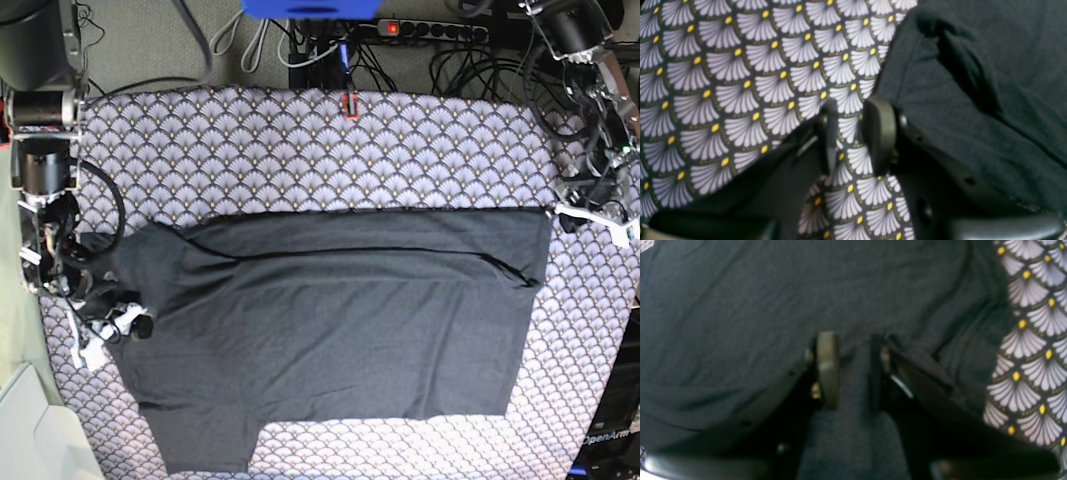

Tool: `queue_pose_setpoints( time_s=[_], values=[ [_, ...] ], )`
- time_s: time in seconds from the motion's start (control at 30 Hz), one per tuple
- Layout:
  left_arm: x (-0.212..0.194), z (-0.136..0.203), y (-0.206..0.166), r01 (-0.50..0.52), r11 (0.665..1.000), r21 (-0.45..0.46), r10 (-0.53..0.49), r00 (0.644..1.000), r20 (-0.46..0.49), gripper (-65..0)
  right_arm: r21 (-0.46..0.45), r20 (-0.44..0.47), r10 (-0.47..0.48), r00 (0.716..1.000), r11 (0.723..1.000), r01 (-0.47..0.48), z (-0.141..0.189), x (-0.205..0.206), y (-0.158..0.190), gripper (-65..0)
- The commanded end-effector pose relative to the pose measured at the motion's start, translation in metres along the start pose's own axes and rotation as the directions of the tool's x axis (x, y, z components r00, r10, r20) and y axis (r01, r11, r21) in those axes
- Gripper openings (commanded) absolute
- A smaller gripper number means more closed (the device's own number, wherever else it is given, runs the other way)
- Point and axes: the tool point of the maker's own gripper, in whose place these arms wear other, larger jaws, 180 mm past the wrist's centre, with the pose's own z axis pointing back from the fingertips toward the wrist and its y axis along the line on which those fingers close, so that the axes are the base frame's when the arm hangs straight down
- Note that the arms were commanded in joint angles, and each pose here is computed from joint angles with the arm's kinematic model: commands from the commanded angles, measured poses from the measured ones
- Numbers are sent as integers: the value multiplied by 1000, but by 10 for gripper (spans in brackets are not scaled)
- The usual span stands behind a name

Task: Fold the T-shirt properly

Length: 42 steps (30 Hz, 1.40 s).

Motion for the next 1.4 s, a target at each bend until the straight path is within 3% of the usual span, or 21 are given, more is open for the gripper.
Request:
queue_pose_setpoints(
  time_s=[0.0, 0.1, 0.27, 0.5, 0.67, 0.93, 1.2, 1.37],
  values=[
    [20, 3, -1, 12, 1000, -5, -11, 998, 54, -479, 4, 64, 16, 998, 1000, -16, 5, 28, -1, -450],
    [20, 3, -1, 12, 1000, -5, -11, 998, 54, -479, -2, 64, 22, 998, 1000, -22, 8, 30, -4, -410],
    [20, 3, -1, 10, 1000, -6, -10, 998, 55, -478, -70, 3, 35, 999, 997, -35, 26, 7, -39, -357],
    [22, 3, -1, 10, 1000, -7, -10, 998, 61, -479, -137, -77, 28, 997, 990, -38, 49, -35, -75, -348],
    [19, 2, 0, 7, 1000, -4, -7, 999, 53, -479, -174, -78, -41, 996, 984, 27, 62, -59, -92, -348],
    [17, 2, 1, 5, 1000, -3, -5, 999, 46, -479, -183, -113, -54, 992, 983, 32, 69, -82, -95, -349],
    [16, 1, 1, 4, 1000, -3, -4, 999, 44, -479, -118, -92, 71, 993, 990, -82, 79, -79, -62, -349],
    [16, 1, 0, 4, 1000, -5, -4, 999, 43, -479, -123, -110, 54, 992, 990, -68, 80, -90, -65, -350]
  ],
)
